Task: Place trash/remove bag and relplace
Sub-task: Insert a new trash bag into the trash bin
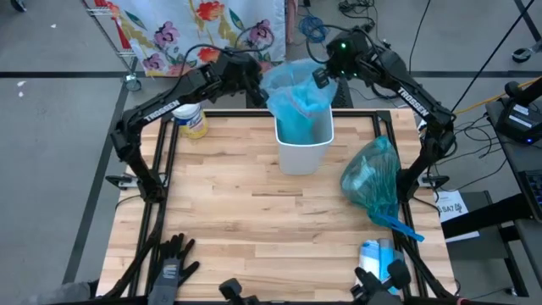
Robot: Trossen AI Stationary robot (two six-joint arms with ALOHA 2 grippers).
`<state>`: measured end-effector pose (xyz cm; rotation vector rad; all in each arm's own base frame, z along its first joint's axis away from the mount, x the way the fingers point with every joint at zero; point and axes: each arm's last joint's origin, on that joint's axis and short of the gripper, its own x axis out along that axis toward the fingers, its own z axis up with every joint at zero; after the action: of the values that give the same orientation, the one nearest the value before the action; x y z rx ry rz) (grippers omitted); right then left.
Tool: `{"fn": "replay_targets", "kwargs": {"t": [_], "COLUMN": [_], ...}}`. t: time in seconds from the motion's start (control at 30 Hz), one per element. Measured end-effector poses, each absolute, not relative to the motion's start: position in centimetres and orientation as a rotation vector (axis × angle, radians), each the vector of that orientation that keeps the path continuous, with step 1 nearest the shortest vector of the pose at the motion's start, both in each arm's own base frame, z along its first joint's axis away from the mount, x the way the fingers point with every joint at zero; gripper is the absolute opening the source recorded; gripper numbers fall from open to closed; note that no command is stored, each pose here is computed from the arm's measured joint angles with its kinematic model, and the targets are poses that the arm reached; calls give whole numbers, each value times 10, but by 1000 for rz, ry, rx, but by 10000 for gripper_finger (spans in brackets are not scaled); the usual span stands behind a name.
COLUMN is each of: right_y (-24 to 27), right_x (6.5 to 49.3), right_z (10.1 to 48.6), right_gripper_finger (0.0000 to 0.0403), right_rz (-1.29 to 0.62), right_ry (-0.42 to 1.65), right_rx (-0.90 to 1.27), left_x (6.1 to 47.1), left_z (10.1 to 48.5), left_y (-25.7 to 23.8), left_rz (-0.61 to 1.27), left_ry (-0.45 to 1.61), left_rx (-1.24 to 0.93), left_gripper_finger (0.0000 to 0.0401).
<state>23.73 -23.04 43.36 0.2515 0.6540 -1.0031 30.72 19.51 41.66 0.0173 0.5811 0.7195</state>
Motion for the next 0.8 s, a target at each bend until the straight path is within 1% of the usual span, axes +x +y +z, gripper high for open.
{"fn": "replay_targets", "kwargs": {"t": [0.13,0.23,0.53,0.67,0.8], "right_y": [-234,-238,-249,-249,-247], "right_x": [230,226,225,225,223], "right_z": [427,418,373,372,383], "right_gripper_finger": [0,0,0,0,0], "right_rz": [-1021,-986,-894,-890,-891], "right_ry": [711,732,836,828,763], "right_rx": [305,378,523,518,489], "left_x": [319,324,331,329,320], "left_z": [401,391,363,359,370], "left_y": [202,205,209,210,210], "left_rz": [693,687,633,638,652], "left_ry": [622,669,813,843,817], "left_rx": [2,-8,-63,-87,-87], "left_gripper_finger": [0,0,0,0,0]}}
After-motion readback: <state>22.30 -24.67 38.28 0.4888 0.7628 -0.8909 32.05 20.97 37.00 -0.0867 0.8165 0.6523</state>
